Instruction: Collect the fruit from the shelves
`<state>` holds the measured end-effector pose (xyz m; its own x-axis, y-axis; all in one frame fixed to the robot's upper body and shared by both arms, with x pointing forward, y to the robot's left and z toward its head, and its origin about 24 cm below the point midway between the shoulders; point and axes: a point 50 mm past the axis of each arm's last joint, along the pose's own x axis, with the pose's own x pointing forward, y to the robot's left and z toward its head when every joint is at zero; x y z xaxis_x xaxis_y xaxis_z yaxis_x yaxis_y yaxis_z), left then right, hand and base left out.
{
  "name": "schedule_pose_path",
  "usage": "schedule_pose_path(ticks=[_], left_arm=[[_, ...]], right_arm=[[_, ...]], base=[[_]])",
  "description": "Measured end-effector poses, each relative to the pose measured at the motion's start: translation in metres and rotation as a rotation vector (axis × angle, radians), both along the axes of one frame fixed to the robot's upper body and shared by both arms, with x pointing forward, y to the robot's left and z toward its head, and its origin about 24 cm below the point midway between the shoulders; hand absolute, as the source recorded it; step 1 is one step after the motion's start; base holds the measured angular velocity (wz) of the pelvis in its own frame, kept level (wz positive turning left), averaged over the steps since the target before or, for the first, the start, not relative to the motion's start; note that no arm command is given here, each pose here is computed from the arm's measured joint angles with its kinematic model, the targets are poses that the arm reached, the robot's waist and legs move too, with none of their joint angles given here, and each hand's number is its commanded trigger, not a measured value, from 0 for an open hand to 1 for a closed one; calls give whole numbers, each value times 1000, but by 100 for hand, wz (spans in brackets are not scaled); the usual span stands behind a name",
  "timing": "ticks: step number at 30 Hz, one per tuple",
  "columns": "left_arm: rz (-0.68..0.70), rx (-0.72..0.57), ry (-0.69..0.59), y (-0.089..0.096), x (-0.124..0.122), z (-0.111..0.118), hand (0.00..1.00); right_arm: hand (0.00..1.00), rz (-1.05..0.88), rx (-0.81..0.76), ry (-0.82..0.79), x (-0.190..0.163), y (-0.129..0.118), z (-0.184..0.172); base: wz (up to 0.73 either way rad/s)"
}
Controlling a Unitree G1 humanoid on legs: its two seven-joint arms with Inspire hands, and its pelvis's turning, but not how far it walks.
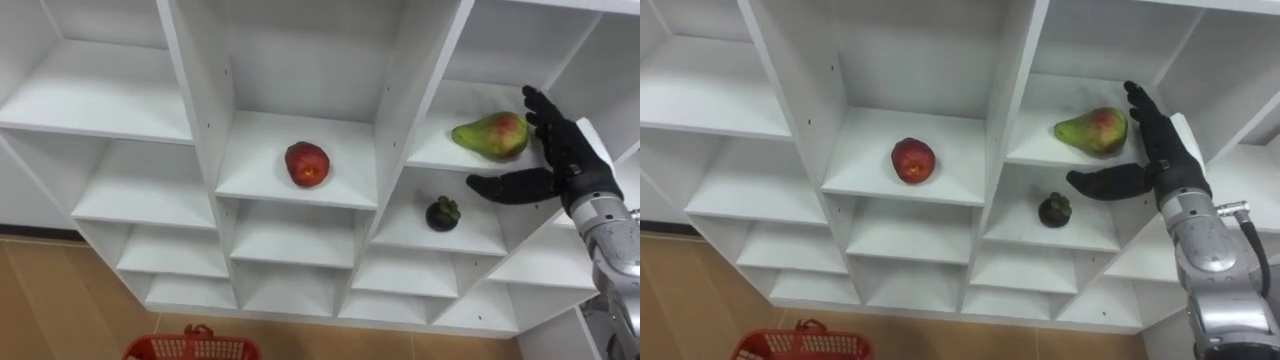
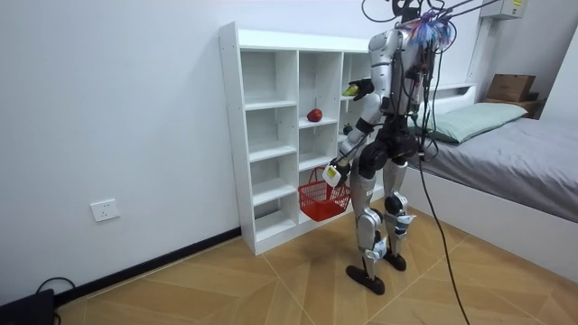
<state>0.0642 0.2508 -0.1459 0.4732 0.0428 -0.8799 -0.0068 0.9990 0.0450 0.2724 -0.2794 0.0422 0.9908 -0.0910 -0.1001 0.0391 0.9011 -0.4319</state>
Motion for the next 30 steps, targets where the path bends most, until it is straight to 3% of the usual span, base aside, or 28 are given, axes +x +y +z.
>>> schedule_pose_path(ticks=[30], left_arm=[[-6,3,13,0,2,0,100]], right_arm=[[0,-5,5,-5,3,-1,0]], base=[[0]])
